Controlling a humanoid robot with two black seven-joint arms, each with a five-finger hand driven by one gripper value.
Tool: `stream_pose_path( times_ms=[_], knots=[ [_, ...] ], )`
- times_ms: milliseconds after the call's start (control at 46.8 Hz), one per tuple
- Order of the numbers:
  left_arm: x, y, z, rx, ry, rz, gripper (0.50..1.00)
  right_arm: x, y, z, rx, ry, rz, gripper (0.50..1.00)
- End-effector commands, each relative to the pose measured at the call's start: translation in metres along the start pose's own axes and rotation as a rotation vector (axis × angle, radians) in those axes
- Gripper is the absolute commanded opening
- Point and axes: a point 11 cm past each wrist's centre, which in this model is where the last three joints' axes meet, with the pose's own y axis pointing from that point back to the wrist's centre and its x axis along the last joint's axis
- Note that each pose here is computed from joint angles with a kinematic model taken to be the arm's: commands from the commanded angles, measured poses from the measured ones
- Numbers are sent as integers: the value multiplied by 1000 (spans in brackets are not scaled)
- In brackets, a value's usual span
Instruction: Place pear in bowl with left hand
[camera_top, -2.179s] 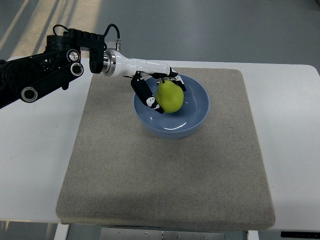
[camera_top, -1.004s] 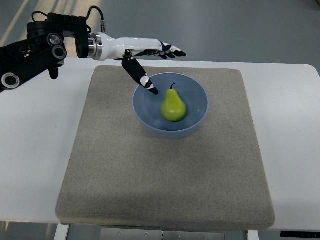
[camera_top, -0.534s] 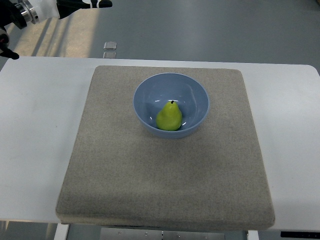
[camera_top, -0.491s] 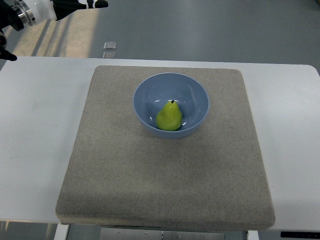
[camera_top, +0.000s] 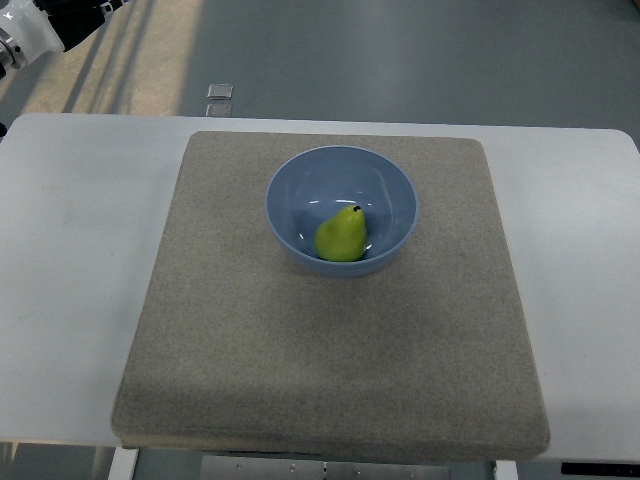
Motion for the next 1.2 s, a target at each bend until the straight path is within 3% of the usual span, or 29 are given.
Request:
stream_pose_path(
  times_ms=[0, 192, 406, 855, 1175],
  knots=[
    [5, 3, -5, 14, 46, 20, 996, 0, 0, 0, 0, 0, 1, 926],
    [11, 5, -16, 9, 178, 57, 996, -1, 0, 0, 0, 0, -4, 926],
    [3, 5, -47, 81, 255, 46, 996, -4, 0, 0, 2, -3, -13, 926],
    [-10, 2, -73, 118, 287, 27, 996, -6, -1, 2, -2, -1, -24, 924],
    [-11, 1, -73, 118, 290, 26, 996, -7, -1, 4, -8, 5, -29, 926]
  ],
)
